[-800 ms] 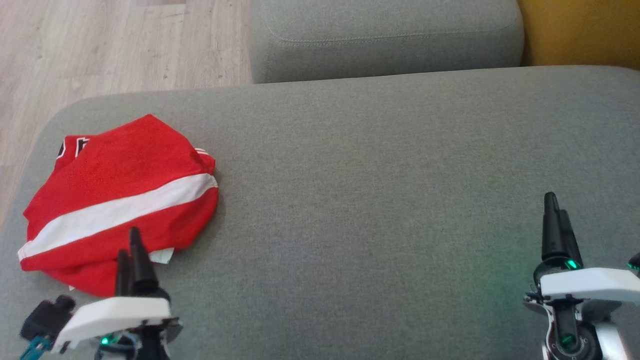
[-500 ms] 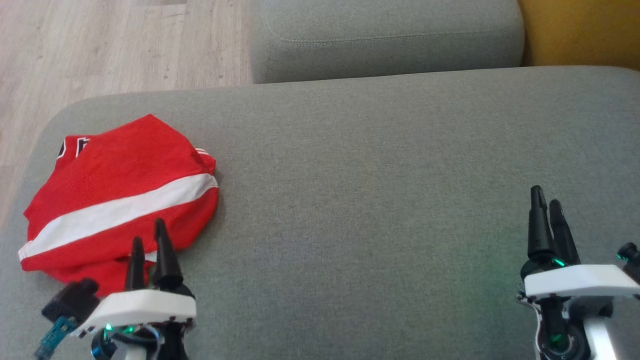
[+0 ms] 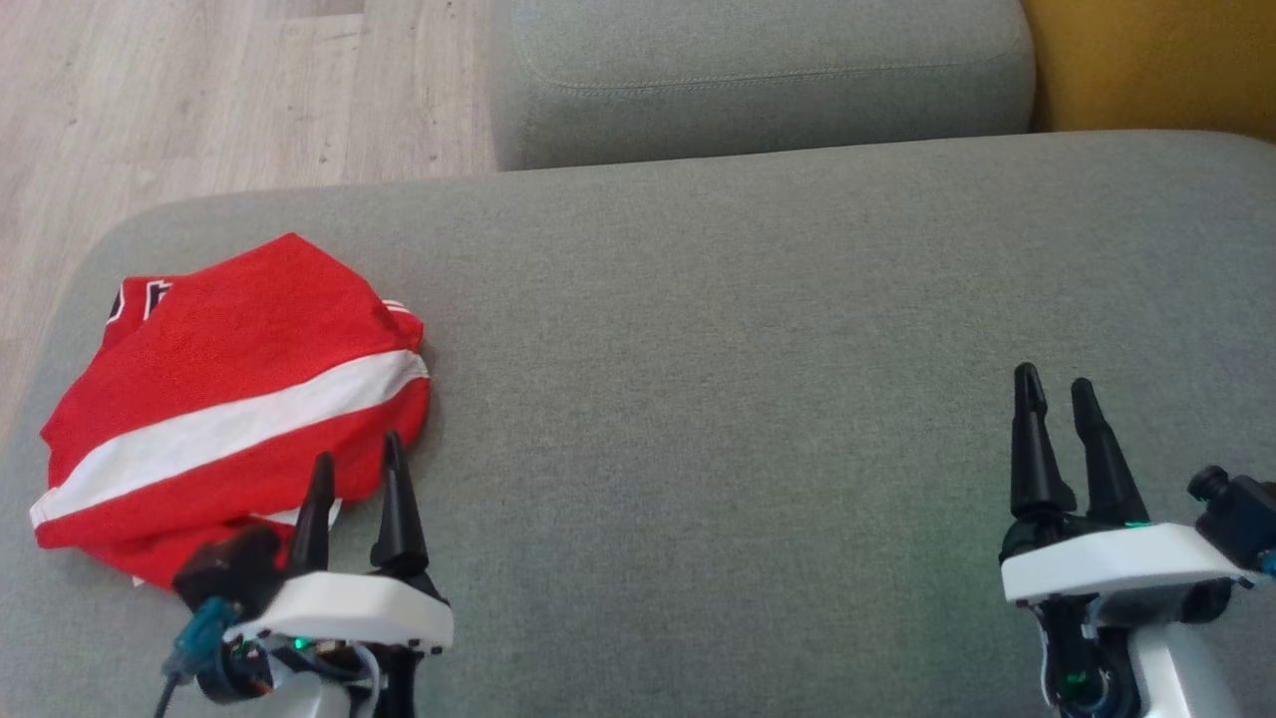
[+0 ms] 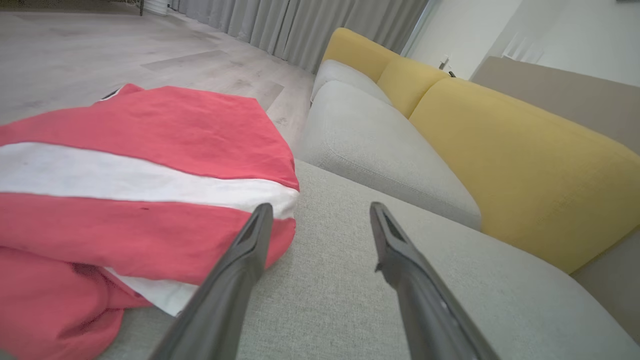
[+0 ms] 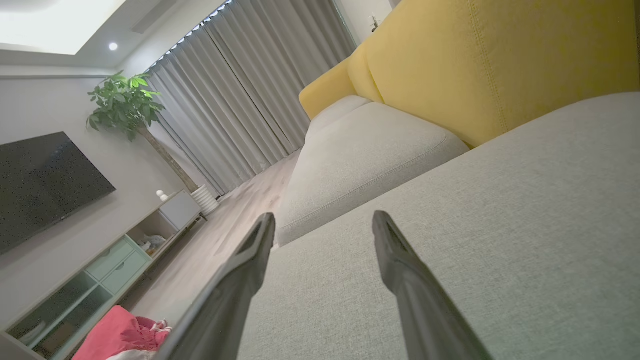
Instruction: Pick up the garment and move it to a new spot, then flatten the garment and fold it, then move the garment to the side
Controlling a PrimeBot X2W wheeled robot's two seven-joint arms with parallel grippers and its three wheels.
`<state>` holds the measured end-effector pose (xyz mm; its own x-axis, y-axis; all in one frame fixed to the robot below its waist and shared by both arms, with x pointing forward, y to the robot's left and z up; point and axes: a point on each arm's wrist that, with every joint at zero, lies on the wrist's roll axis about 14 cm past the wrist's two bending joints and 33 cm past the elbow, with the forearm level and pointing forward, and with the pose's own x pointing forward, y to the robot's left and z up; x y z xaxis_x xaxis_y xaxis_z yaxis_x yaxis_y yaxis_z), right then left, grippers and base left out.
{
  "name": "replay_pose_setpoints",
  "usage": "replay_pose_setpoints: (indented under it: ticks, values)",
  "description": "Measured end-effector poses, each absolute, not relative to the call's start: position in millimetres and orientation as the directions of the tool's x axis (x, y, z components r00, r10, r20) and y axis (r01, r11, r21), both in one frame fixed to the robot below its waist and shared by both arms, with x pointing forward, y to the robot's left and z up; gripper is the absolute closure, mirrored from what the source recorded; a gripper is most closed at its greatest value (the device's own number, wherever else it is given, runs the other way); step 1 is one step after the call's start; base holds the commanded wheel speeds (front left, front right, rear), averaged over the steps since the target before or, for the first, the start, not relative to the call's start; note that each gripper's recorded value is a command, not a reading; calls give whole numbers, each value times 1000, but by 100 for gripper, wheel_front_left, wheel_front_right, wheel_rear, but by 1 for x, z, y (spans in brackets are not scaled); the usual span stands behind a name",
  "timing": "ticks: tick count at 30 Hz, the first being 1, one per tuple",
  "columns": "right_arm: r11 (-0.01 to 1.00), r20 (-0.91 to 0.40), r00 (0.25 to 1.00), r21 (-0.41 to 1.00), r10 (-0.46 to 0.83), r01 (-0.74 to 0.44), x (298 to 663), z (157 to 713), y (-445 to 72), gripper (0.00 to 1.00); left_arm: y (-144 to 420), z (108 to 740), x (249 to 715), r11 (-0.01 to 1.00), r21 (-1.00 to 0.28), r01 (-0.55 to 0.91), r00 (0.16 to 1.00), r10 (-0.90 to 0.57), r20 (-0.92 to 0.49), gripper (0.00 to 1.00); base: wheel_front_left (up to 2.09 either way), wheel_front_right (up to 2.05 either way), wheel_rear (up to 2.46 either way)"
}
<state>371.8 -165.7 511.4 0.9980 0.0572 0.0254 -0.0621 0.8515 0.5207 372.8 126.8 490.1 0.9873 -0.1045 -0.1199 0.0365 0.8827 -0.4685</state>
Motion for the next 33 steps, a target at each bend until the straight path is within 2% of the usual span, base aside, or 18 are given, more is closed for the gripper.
replay_pose_setpoints:
  ticks: [13,27,33]
  values:
    - [950,28,997,303,71,-77,370,509,-165,0,106,485,373,966,-212,148,979,-174,-105,0,0,0,0]
    - [992,55,993,69,105,-109,373,513,-161,0,87,484,372,969,36,244,968,-241,-65,0,0,0,0]
    - [992,68,990,37,121,-124,373,515,-157,0,85,488,374,972,2,234,971,-233,-46,0,0,0,0]
